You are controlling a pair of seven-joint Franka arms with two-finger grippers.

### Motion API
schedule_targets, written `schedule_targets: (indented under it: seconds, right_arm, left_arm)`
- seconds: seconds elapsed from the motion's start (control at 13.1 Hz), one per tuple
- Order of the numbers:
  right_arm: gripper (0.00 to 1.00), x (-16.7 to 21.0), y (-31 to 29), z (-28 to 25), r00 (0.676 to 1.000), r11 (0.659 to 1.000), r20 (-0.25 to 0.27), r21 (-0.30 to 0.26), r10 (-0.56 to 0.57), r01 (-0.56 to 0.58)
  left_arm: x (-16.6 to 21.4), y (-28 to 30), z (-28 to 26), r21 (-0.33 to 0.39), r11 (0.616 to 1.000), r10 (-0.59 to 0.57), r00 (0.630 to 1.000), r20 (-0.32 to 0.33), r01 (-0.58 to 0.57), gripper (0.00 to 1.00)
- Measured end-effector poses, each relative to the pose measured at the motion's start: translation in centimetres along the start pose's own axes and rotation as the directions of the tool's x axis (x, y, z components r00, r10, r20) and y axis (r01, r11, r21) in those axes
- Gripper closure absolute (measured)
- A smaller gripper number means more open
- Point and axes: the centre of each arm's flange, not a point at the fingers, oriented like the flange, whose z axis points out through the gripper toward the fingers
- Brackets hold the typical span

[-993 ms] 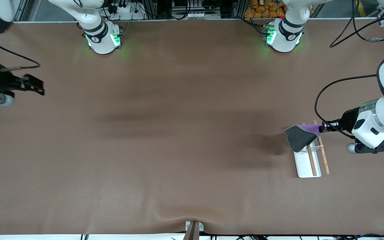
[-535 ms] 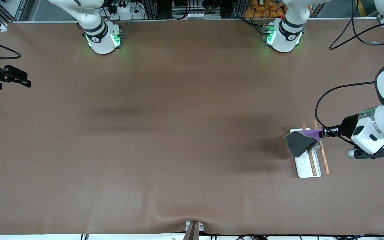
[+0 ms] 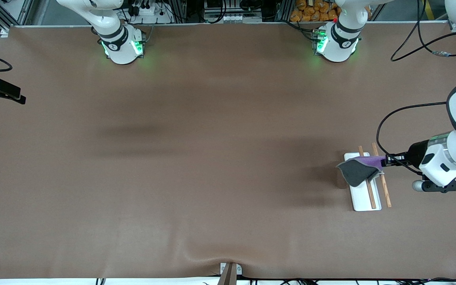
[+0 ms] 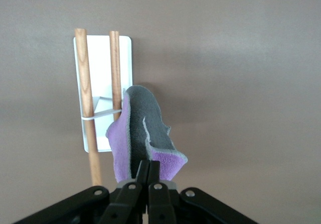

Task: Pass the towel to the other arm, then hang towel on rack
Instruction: 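Lower the towel over the wooden dowels with the left gripper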

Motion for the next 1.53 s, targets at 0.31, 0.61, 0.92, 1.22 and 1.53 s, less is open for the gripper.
schedule_targets:
  seconds: [0.31,0.61,0.92,1.22,1.53]
  right_arm:
    - [0.0,0.1,-0.1,-0.1,1.0,1.0,-0.009,-0.001,-0.002,0.002]
    - [0.0,0.2,-1.0,-0.1,1.0,1.0,-0.009,-0.003,-0.019,0.019]
    - [0.0,0.2,-1.3,-0.1,1.0,1.0,-0.007,-0.003,-0.019,0.019]
    - [0.0,0.3,-1.5,-0.1,1.0,1.0,-0.01,-0.003,-0.006,0.006]
    - [0.0,0.8,-1.4,-1.1,0.997,1.0,-0.082,-0.011,-0.006,0.005]
  left_arm:
    - [0.6,-3.4,0.7,-0.007,0.999,0.047,0.999,-0.005,-0.047,0.98]
    - [0.7,-5.9,0.9,-0.012,0.997,0.08,0.997,-0.006,-0.08,0.98]
    - [1.0,-9.4,2.1,-0.022,0.993,0.113,0.994,-0.005,-0.113,0.98]
    - [1.3,-12.5,3.5,-0.032,0.989,0.142,0.99,-0.004,-0.142,0.98]
    - [1.5,-14.6,4.6,-0.036,0.985,0.166,0.986,-0.011,-0.166,0.98]
